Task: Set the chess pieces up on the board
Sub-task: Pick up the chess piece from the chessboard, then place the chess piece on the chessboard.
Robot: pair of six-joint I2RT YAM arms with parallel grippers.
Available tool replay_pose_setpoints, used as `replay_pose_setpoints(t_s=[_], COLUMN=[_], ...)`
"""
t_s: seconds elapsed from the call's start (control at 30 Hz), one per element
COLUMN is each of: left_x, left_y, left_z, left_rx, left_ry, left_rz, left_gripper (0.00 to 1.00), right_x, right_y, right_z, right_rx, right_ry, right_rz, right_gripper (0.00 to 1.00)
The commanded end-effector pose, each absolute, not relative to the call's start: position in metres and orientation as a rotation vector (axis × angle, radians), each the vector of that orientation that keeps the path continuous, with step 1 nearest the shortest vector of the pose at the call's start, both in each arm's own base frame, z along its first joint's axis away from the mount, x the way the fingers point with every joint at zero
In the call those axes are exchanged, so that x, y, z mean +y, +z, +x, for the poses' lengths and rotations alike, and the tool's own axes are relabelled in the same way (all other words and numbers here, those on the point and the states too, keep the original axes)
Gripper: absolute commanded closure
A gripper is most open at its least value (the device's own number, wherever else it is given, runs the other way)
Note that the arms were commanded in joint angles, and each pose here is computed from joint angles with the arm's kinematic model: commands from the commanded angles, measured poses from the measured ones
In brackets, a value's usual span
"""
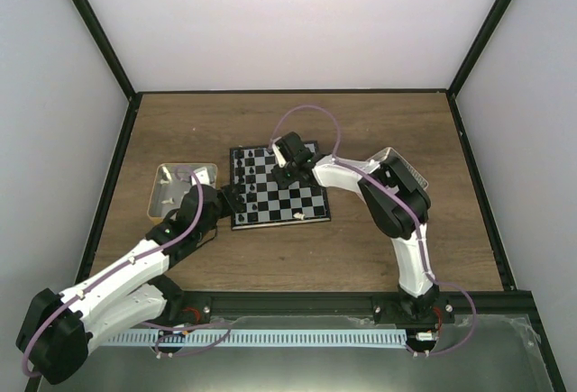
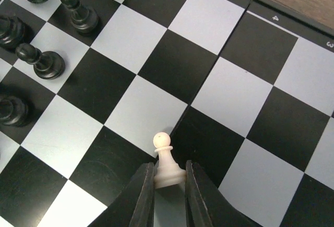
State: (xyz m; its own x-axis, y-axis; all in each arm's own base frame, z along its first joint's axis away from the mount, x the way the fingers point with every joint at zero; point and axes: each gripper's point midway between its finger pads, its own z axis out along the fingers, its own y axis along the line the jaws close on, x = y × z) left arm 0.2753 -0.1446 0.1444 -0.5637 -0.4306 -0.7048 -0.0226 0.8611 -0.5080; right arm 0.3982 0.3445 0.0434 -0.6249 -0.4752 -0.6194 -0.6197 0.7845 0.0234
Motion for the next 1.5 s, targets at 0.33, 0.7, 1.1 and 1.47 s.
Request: replay_pose_setpoints(t_s=[0.33, 0.7, 1.1, 1.47], left_x=[-0.203, -0.258, -0.270, -0.261], left_y=[0.172, 0.193, 0.188, 0.184], left_z=[0.277, 0.281, 0.282, 0.293], left_rx=[2.138, 2.110, 2.083, 2.048], left_ry=[-0.936, -1.391, -1.527, -1.467], left_rz=[-0.211, -0.188, -0.222, -0.279], left_gripper=[0.37, 0.28, 0.50, 0.66], right_x=[0.332, 0.334, 0.334, 0.336], right_y=[0.093, 0.168, 0.193, 0.193], right_z=[0.371, 0.298, 0.276, 0.272], right_rx=[2.158, 1.816, 1.708, 1.704], right_ry=[0.460, 0.857, 0.970, 0.988], right_rz=[-0.714, -0.802, -0.827, -0.849], right_gripper=[0.88, 0.88, 0.88, 0.88])
